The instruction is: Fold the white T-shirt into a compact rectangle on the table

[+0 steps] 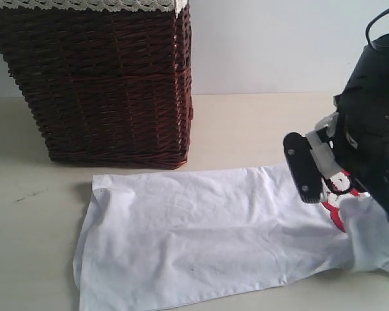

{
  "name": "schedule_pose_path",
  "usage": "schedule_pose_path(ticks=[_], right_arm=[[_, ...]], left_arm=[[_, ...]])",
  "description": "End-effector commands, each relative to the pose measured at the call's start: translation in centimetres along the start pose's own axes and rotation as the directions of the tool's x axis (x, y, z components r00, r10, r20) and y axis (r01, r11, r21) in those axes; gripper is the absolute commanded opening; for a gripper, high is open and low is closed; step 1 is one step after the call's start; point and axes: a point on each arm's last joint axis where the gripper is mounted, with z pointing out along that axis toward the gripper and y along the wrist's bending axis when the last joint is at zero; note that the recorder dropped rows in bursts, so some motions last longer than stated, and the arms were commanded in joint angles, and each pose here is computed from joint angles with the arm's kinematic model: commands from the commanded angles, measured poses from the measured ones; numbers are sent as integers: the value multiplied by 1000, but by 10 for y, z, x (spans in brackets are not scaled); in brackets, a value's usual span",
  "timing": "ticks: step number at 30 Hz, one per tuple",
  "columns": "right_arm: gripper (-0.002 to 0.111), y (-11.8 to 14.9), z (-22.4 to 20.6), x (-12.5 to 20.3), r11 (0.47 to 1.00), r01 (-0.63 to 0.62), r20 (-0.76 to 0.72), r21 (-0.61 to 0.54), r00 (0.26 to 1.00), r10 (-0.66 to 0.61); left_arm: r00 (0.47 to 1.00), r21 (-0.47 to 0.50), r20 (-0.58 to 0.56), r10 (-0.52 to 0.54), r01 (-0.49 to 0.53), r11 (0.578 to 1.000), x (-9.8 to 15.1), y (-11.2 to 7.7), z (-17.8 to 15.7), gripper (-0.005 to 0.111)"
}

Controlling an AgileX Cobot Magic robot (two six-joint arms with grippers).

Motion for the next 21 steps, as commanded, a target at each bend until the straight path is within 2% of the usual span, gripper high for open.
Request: schedule_pose_path(ticks=[1,4,7,11,14,18,21], right_arm=[[59,-16,-5,-14,984,-99,169,149,983,74],[58,-18,-4,-15,967,-212,198,143,963,182],[56,-14,-4,-11,935,-342,161,97,932,324],[51,-13,-8,8,901,-413,28,133,910,413],[48,-13,-7,35,829,-532,-77,173,832,550],[49,-2,8,64,738,-674,-149,22,728,669],[49,0,16,71,683,-727,-113,-69,686,719]], left_arm=[[1000,-2,17,1,-1,1000,-1,0,0,0],[1000,-2,17,1,-1,1000,-1,0,0,0],[1000,-2,17,1,-1,1000,-1,0,0,0],[1000,-2,17,1,-1,1000,-1,0,0,0],[1000,-2,17,1,-1,1000,-1,0,0,0],[1000,-2,17,1,-1,1000,-1,0,0,0],[1000,-2,17,1,-1,1000,-1,0,0,0]])
